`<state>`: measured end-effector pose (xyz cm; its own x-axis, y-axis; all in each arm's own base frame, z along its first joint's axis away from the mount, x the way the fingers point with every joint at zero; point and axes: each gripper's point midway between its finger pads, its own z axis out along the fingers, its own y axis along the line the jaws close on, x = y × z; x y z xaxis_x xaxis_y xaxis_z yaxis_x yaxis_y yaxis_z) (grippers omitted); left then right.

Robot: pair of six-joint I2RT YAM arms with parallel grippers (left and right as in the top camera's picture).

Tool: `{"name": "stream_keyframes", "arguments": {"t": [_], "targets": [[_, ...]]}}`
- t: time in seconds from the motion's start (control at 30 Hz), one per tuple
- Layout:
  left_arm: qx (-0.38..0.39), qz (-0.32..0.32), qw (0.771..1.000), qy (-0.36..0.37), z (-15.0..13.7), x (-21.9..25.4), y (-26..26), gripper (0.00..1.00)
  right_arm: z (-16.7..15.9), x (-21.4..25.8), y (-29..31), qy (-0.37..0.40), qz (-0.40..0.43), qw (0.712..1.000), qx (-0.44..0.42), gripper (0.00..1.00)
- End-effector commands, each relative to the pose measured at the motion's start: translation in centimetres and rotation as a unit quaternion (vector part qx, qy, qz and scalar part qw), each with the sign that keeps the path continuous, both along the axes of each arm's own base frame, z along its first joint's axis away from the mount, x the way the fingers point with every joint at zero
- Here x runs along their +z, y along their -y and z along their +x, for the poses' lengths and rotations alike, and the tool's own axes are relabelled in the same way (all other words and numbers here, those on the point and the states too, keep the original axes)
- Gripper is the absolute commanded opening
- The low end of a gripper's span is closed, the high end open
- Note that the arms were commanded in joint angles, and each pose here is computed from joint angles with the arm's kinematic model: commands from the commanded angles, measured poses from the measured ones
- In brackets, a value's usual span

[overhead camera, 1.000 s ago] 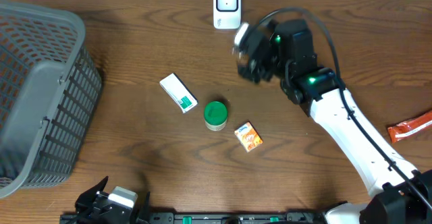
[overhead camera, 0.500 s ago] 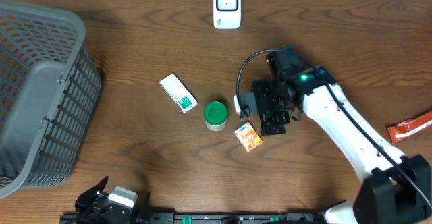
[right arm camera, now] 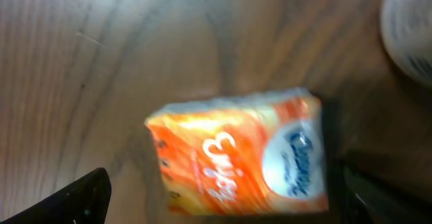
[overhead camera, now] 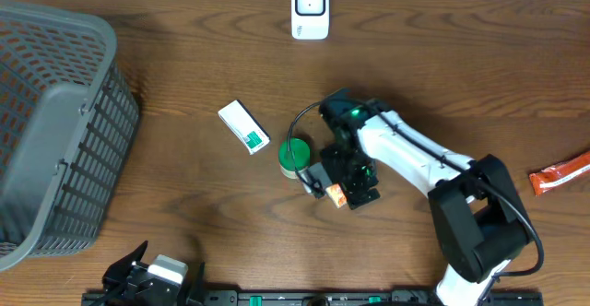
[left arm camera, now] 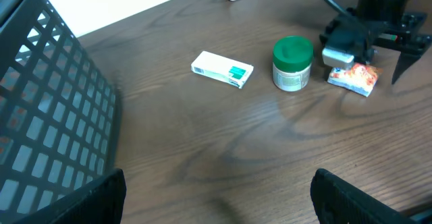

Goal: Scan the item barcode

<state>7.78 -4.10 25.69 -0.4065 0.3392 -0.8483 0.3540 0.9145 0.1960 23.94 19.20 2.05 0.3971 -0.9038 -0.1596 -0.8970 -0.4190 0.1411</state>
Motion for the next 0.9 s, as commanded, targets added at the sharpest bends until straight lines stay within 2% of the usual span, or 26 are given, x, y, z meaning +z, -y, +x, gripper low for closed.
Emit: {"name": "stream_keyframes", "arguments": {"t": [0.0,0.17,0.33,0.4,0.47,0.6,0.7,0.87], "targets": [[-0.006,-0.001,1.000,0.008,-0.1,0.3,0.2,0.86,-0.5,-0.9,0.0,0.004,-0.011,1.000,0.026,0.98],[-0.006,-0.001,1.000,0.008,-0.1,0.3,0.2,0.86,-0.8,-3.5,1.1,0.026,-0.025,0.999,0.028,0.94],[-0.006,-0.001,1.000,0.008,-0.1,0.3,0.2,0.86,-1.2,-5.1,1.2,0.038,-0.021,0.999,0.025,0.76],[-0.006,-0.001,1.000,0.008,-0.1,0.3,0.2,0.86,-0.9,-4.8,1.0,0.045,-0.018,0.999,0.008,0.72],[-0.006,-0.001,1.000,0.008,-0.1,0.3,0.2,0.86,-0.7,-4.4,0.9,0.050,-0.016,0.999,-0.005,0.72],[-0.006,-0.001,1.000,0.008,-0.1,0.3,0.2,0.86,-0.3,-3.1,0.4,0.057,0.000,0.996,-0.065,0.59],[-0.006,-0.001,1.000,0.008,-0.1,0.3,0.2,0.86,0.2,-1.8,-0.2,0.049,0.030,0.989,-0.134,0.62],[-0.006,-0.001,1.000,0.008,-0.1,0.3,0.2,0.87,3.1,-0.9,0.0,0.069,0.060,0.966,-0.242,0.62]]}}
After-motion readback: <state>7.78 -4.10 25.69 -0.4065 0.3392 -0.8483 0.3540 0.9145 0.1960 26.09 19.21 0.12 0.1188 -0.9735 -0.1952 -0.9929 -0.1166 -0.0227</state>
